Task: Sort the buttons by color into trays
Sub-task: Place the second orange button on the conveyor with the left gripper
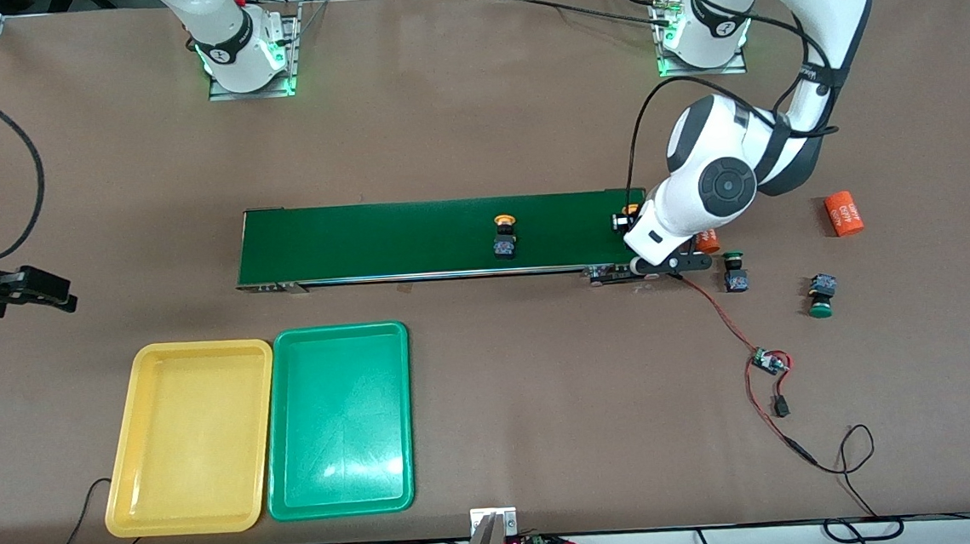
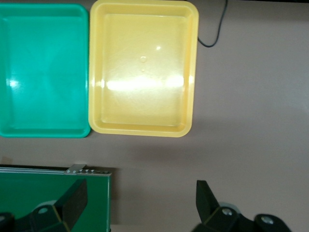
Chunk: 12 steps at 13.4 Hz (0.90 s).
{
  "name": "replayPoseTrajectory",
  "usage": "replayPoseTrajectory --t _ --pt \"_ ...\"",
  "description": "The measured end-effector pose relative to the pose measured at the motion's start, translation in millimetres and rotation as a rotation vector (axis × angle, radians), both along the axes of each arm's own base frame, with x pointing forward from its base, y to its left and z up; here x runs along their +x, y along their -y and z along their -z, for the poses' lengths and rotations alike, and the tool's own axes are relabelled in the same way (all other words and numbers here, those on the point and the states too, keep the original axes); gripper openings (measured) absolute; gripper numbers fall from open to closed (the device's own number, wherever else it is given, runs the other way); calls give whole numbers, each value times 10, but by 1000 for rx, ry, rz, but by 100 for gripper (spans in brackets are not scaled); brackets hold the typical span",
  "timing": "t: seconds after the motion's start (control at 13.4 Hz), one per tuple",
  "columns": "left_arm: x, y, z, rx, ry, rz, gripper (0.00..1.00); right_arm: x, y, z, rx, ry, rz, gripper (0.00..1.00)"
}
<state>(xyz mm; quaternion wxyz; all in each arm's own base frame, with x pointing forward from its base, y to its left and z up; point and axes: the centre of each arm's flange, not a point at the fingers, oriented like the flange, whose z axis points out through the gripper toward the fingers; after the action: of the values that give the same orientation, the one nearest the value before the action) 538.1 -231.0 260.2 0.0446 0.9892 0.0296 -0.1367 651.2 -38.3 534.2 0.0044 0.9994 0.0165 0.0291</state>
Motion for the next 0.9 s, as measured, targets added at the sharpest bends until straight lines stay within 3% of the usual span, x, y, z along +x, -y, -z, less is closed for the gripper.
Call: replayPoseTrajectory --t 0.37,0.67,0.9 --pt "-72 178 109 19 -19 -61 44 -6 -53 18 0 -11 -8 100" --pt "-62 247 70 18 -5 -72 47 -66 -23 132 4 -84 -2 100" --pt "122 152 -223 0 62 -101 72 -102 41 165 6 -115 8 100"
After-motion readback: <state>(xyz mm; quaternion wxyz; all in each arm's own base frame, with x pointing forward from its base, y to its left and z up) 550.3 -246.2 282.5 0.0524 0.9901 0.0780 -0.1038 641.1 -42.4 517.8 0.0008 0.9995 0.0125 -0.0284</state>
